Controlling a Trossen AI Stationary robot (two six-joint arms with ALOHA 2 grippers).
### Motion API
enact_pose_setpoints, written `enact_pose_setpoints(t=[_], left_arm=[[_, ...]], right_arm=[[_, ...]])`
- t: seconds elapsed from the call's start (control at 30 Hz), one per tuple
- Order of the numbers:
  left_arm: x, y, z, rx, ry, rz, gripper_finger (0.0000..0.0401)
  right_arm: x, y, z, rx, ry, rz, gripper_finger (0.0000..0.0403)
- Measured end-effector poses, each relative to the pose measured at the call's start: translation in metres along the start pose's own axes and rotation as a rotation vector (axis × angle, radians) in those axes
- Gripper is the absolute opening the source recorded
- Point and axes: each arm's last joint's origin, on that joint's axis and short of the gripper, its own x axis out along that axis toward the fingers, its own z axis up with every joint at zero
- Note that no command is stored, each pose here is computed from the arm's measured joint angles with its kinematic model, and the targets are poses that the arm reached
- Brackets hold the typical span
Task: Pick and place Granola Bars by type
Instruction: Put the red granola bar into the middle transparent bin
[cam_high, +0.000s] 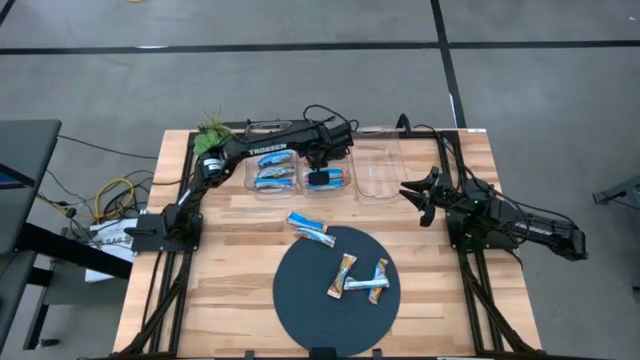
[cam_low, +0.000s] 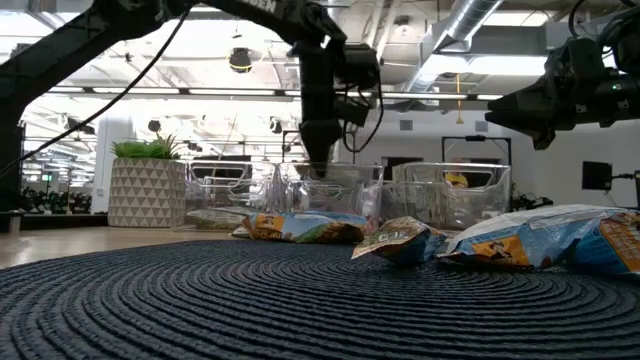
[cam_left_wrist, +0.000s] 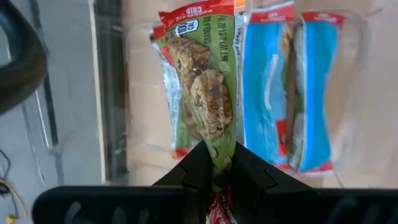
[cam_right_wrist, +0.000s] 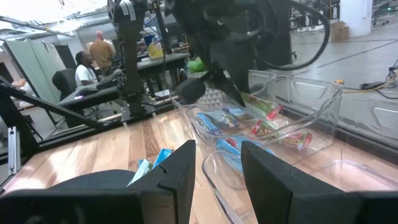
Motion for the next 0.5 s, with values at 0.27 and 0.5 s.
enact_pose_setpoints(t=[0.27,0.5], left_arm=[[0.03,0.006,-0.007,0.015,-0.011,-0.009,0.0038],[0.049,0.011,-0.013,0.017,-0.024,-0.004,0.0038]], right_arm=[[0.0,0.0,0.0,0.0,0.0,0.0,0.0123],[0.0,0.0,0.0,0.0,0.0,0.0,0.0123]])
